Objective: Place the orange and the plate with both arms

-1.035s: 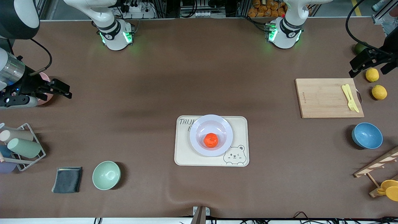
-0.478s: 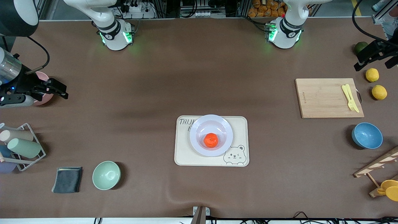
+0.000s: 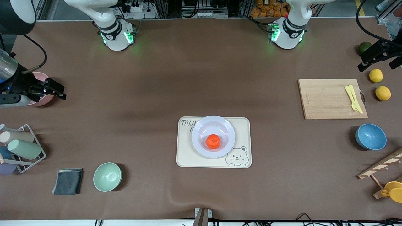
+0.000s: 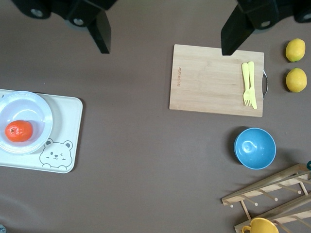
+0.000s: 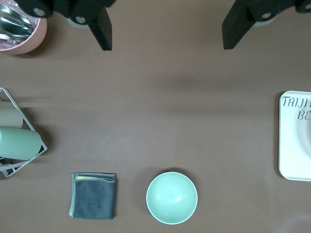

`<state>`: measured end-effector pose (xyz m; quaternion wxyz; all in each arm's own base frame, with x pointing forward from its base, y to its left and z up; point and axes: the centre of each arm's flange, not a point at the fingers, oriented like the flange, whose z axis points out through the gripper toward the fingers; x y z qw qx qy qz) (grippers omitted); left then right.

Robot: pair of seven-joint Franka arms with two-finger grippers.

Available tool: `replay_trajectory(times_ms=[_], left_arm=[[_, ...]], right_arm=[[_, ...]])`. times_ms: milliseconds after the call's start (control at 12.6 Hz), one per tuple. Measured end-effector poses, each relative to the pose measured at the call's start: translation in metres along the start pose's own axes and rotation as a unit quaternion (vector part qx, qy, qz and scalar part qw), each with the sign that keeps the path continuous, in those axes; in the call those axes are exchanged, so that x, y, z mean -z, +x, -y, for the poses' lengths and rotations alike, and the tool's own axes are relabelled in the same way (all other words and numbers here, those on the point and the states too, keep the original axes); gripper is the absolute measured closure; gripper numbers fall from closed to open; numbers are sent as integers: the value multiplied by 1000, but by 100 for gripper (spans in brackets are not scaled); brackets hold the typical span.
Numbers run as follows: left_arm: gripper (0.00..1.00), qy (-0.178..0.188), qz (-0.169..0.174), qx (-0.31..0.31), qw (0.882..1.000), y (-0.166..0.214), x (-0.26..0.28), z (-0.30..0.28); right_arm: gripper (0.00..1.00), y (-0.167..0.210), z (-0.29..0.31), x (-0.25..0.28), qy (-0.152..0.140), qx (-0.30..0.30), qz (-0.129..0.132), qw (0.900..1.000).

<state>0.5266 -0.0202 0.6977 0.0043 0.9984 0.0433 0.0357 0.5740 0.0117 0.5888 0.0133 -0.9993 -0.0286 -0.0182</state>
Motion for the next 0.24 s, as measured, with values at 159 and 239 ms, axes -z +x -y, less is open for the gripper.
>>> replay_trajectory(times_ms=[159,239], left_arm=[[0,0,-3,3,1000,0,2,3],[0,0,-4,5,1000,0,4,5]], right_arm=[[0,0,0,0,0,0,0,1000],[0,0,0,0,0,0,0,1000]])
